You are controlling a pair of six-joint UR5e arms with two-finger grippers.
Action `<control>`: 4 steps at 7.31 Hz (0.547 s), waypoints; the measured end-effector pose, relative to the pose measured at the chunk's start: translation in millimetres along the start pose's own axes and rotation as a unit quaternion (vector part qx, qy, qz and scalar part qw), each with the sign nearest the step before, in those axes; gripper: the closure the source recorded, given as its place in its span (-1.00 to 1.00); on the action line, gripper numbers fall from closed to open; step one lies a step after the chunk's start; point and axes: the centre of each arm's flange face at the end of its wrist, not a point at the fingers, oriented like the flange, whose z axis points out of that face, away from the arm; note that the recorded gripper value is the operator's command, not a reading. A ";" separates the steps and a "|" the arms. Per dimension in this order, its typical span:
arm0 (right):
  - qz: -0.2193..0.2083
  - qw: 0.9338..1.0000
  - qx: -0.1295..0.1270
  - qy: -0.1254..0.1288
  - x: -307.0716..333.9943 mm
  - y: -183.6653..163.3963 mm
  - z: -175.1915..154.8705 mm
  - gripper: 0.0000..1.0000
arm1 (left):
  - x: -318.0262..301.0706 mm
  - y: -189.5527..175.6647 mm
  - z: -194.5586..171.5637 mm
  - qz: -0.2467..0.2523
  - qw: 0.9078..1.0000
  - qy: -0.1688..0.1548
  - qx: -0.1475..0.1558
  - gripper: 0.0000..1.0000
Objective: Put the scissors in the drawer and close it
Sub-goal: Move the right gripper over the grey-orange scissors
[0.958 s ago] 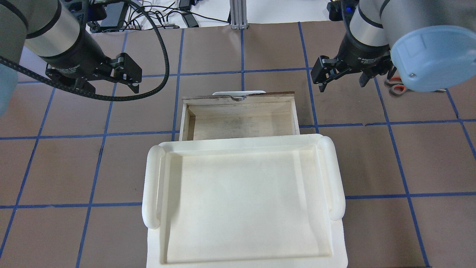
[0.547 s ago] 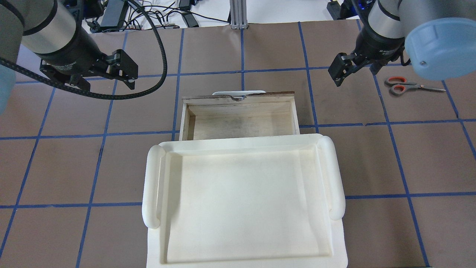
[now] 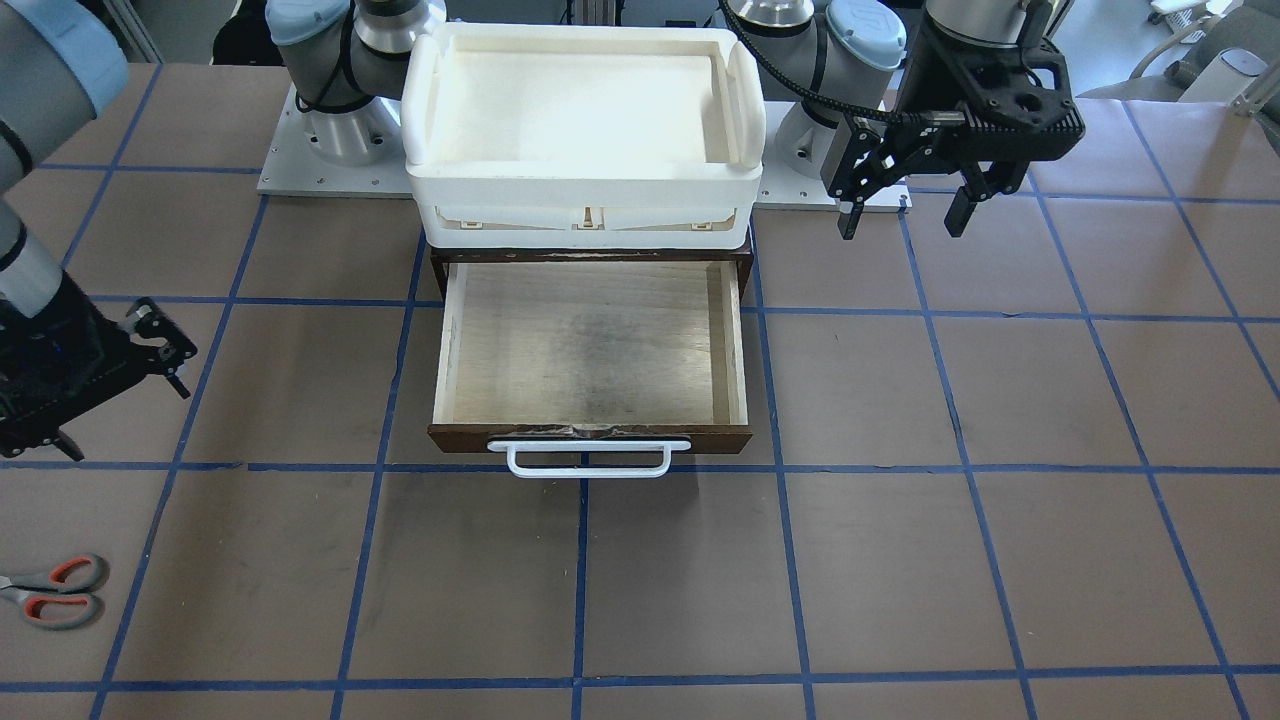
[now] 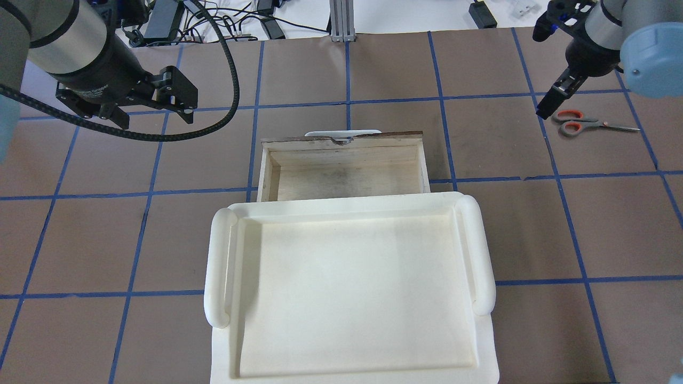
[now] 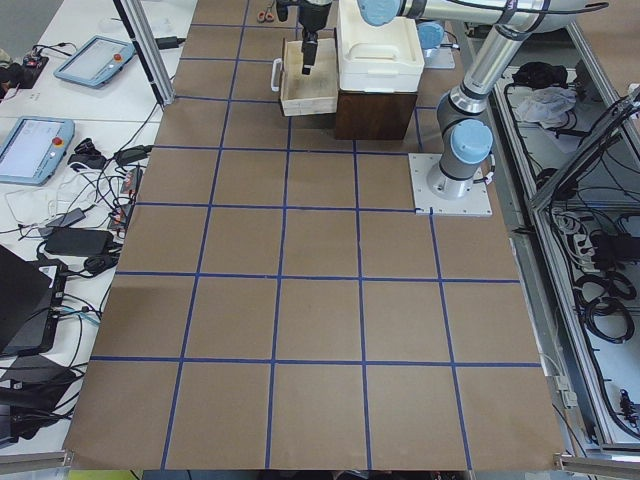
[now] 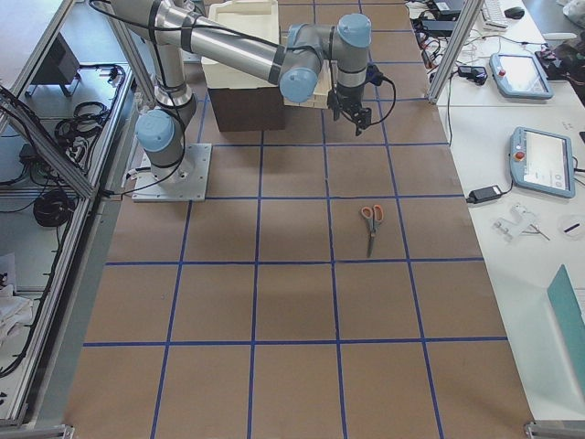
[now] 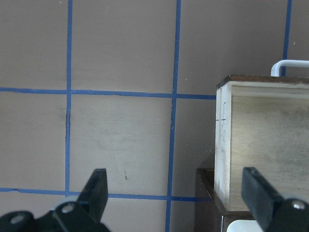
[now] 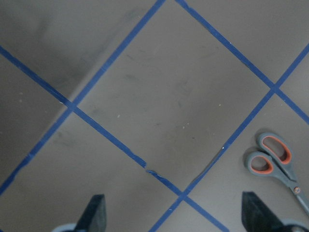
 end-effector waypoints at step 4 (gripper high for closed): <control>-0.069 0.997 -0.012 -0.019 66.4 48.3 61.4 -1.00 | 0.1 0.4 -3.5 0.003 1.000 -0.001 0.005 -1.00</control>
